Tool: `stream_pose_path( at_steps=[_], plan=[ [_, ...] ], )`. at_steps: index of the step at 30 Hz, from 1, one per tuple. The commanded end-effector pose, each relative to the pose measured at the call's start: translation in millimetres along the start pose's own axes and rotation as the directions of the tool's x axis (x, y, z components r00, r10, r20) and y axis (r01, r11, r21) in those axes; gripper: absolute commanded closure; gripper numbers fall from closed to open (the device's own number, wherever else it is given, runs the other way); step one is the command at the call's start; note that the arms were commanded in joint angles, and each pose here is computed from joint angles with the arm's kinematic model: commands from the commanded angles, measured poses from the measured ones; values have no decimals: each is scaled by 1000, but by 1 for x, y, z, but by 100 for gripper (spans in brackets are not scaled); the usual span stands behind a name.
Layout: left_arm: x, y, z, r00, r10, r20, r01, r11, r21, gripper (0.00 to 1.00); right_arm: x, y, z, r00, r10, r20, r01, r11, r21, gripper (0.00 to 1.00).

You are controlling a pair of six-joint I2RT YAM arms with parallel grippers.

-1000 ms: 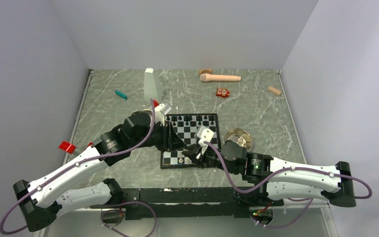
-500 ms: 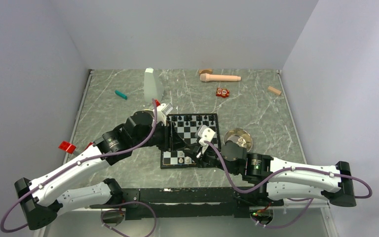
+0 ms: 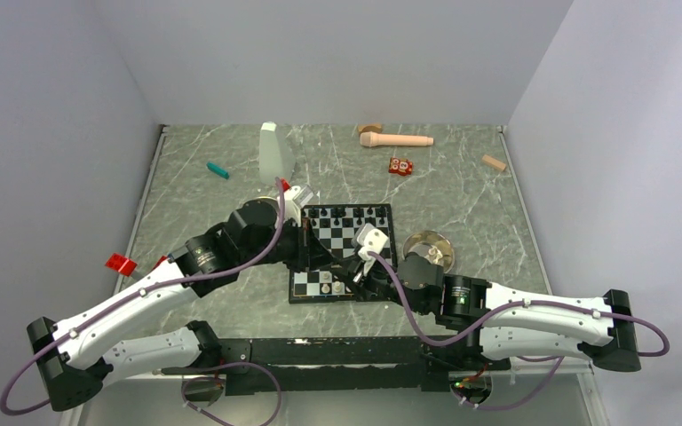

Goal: Set up the chess pieces on the board

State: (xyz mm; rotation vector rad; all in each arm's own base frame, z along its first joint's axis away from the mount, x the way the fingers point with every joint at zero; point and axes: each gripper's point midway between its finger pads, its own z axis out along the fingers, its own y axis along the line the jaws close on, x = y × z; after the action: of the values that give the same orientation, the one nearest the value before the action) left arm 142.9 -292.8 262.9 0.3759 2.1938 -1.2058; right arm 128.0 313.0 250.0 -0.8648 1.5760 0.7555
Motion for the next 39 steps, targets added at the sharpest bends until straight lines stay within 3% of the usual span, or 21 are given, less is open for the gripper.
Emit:
stream_pose_path(
  at_steps=[1,5,9,13,16,25,33,39],
  plan=[
    [-12,13,-6,996,63,56,-58,994,-91,100,-39,4,-5,990,56,130,-54,998,-22,69],
    [-19,52,-16,984,131,124,-94,959,-268,100,-42,5,-16,987,70,145,-64,997,-46,51],
    [-14,97,-21,965,211,155,-128,898,-420,100,-50,-2,-32,974,115,193,-110,993,-36,43],
    [12,140,-5,961,249,122,-161,858,-488,100,-52,-18,-43,956,157,247,-168,986,20,37],
    [31,160,10,965,241,101,-160,850,-501,100,-47,-24,-43,957,168,237,-187,981,58,36],
    [43,189,25,945,262,196,-131,852,-507,100,-30,-20,-32,962,200,184,-214,975,62,36],
    [61,184,37,959,252,131,-172,882,-439,100,-21,-18,-27,965,206,164,-220,973,66,35],
    [79,195,38,978,207,33,-165,855,-491,100,-18,-20,-26,965,213,150,-227,970,85,35]
  ],
)
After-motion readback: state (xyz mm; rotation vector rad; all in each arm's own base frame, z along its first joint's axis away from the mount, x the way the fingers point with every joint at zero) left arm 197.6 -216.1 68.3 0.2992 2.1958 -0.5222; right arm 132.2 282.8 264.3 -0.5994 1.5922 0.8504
